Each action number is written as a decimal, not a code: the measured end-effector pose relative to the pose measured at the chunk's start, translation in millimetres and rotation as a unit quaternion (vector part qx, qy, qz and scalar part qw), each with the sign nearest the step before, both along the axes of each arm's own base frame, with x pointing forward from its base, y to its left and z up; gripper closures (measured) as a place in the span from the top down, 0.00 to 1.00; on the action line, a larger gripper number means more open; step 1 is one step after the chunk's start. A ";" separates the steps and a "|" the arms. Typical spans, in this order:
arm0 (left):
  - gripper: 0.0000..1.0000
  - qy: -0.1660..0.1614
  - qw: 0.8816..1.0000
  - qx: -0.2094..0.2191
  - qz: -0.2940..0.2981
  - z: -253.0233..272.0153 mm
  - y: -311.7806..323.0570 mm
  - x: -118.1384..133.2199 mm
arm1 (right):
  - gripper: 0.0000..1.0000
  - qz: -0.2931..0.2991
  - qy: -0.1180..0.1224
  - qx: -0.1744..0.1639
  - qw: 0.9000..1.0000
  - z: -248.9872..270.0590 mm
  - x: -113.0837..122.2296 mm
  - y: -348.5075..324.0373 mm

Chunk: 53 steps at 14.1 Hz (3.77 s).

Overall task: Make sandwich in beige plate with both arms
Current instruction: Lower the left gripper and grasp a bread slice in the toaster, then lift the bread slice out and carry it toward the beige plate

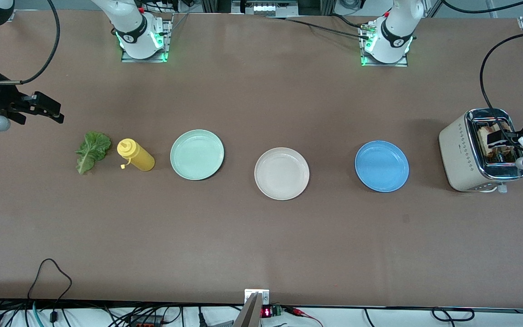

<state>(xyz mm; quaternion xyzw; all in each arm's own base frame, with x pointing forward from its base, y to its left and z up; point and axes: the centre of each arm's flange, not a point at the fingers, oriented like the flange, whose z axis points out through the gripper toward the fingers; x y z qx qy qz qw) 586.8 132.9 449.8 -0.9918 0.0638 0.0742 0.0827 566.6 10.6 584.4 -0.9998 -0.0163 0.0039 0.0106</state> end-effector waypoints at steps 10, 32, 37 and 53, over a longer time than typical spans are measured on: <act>0.85 -0.001 1.000 -0.010 0.018 -69.0 28.4 -48.4 | 1.00 0.000 0.000 0.000 1.000 -0.1 -0.1 0.2; 0.09 0.062 0.998 -0.009 0.005 76.9 -13.0 -34.7 | 1.00 0.001 0.002 0.000 1.000 -0.5 -0.4 0.2; 0.09 0.062 0.995 -0.012 -0.078 94.8 -106.8 -20.8 | 1.00 0.001 0.002 0.000 1.000 -0.6 -0.4 0.2; 0.08 0.160 0.843 -0.510 0.068 -98.9 -339.6 41.0 | 1.00 0.004 0.004 0.000 1.000 -2.1 -0.8 0.0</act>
